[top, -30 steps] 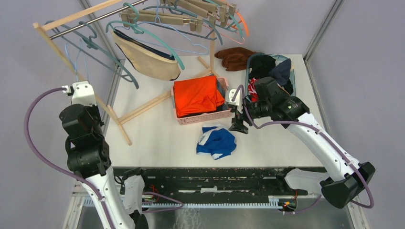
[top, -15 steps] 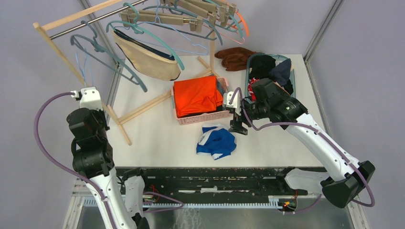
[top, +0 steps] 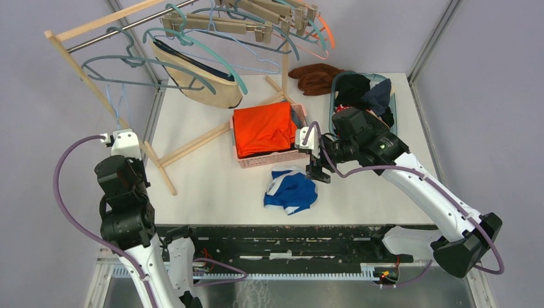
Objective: Remove the underwear clipped to the hanger
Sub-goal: Place the hanger on the clothesline.
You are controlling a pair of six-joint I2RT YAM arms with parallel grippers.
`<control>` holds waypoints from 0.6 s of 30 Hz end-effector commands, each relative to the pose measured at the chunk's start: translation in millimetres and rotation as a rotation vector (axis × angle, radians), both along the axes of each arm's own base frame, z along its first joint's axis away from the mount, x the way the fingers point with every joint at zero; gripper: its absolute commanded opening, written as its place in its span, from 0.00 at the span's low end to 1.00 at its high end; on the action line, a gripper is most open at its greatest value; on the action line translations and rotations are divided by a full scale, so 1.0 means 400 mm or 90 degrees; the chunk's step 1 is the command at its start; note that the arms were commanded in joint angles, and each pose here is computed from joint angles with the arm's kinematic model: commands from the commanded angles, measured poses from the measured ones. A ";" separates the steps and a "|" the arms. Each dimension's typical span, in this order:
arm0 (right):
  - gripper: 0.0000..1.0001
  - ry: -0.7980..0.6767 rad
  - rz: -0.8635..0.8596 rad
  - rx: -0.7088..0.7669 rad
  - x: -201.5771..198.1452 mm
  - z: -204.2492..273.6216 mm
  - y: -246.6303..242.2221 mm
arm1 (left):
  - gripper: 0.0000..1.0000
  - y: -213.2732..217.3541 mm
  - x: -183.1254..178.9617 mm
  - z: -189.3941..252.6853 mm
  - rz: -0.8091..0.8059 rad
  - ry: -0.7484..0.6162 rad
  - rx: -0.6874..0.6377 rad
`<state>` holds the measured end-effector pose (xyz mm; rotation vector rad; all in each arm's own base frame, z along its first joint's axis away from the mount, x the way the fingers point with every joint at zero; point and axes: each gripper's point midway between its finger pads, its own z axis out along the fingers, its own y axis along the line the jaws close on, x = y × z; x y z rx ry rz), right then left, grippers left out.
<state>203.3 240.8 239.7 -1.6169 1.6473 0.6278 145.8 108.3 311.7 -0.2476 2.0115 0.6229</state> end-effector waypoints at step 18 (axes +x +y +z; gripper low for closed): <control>0.82 -0.032 0.002 -0.017 0.015 -0.004 0.009 | 0.03 0.043 0.035 0.262 0.055 -0.193 0.057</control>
